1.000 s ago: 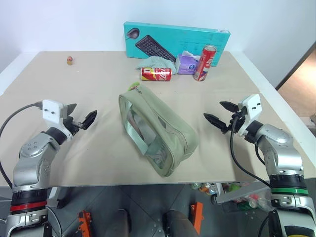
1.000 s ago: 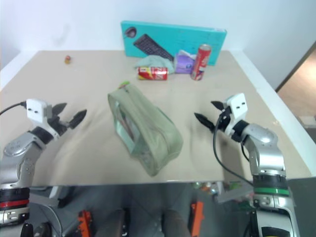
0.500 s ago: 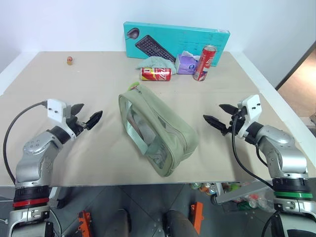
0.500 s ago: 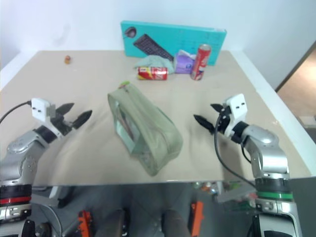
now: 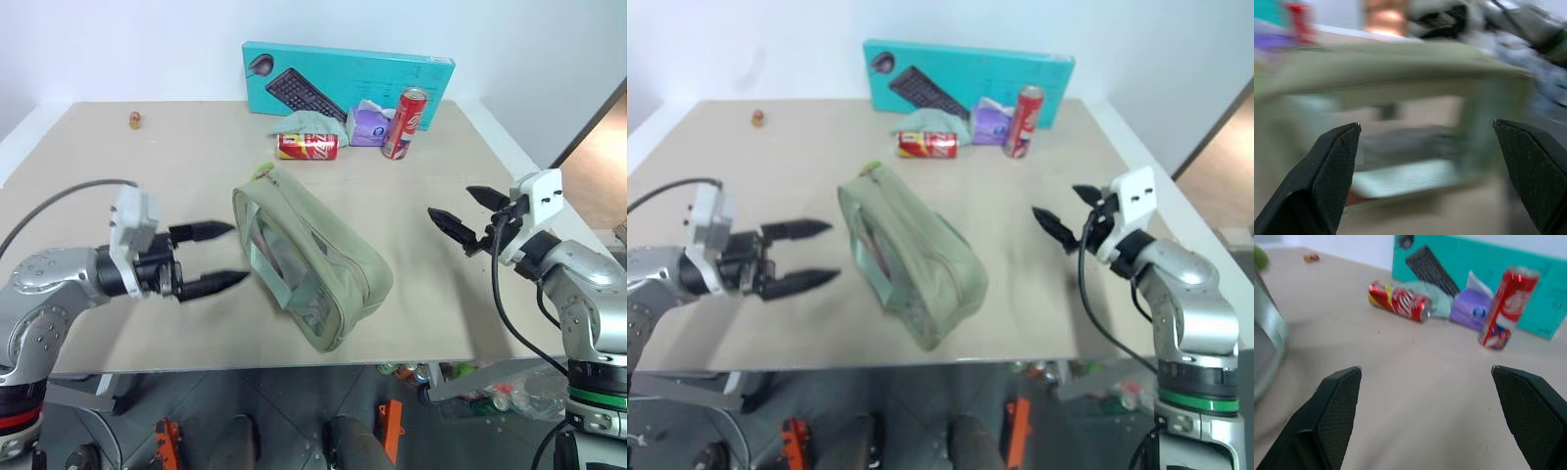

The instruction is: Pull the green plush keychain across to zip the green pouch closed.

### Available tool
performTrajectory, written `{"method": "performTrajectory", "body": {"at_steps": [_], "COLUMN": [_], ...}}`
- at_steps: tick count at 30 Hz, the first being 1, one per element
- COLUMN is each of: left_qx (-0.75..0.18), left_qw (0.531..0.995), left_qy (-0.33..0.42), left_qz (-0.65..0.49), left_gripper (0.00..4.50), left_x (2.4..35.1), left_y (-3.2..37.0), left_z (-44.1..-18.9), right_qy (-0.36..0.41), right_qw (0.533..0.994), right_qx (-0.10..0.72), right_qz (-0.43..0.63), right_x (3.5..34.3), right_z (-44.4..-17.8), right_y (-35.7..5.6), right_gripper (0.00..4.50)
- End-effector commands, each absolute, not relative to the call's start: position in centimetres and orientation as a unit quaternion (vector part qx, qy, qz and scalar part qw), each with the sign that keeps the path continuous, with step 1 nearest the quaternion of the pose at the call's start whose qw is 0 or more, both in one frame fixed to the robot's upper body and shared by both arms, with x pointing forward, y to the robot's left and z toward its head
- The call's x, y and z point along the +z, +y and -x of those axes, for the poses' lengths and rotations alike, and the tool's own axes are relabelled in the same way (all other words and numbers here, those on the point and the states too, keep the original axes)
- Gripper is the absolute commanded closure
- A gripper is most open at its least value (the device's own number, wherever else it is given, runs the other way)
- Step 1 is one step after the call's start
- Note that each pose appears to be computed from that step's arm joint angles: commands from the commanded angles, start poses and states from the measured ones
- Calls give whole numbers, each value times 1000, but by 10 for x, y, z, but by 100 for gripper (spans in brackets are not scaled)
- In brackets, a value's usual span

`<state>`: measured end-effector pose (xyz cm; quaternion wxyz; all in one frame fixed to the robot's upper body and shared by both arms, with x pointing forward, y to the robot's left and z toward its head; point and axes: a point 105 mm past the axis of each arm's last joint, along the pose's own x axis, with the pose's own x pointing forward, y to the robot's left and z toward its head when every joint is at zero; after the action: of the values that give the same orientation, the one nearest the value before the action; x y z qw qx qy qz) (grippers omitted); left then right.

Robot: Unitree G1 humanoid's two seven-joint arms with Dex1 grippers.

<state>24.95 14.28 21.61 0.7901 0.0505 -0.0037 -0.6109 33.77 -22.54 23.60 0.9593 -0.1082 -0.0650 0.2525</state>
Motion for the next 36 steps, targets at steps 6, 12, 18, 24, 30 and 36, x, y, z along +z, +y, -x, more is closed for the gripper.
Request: {"method": "performTrajectory", "body": {"at_steps": [6,12,18,24,30,36], "left_qx": [-676,-684,-687,-681,-694,-708], "left_qw": [735,727,724,728,717,701], "left_qy": [1,-5,-7,-4,-11,-34], "left_qz": [-58,-61,-67,-77,-72,-76], "left_gripper": [0,0,0,0,0,0], "left_x": [213,212,209,203,205,211], "left_y": [122,117,116,117,110,102], "left_z": [-231,-233,-234,-238,-238,-236], "right_qy": [-28,23,37,-28,-12,25], "right_qw": [906,903,905,907,874,874], "right_qx": [415,427,424,417,483,482], "right_qz": [81,44,30,44,53,58], "right_x": [244,212,200,245,252,226], "right_z": [-270,-252,-248,-257,-231,-225], "right_y": [-142,-131,-130,-141,-121,-116], "right_gripper": [10,10,10,10,10,10]}}
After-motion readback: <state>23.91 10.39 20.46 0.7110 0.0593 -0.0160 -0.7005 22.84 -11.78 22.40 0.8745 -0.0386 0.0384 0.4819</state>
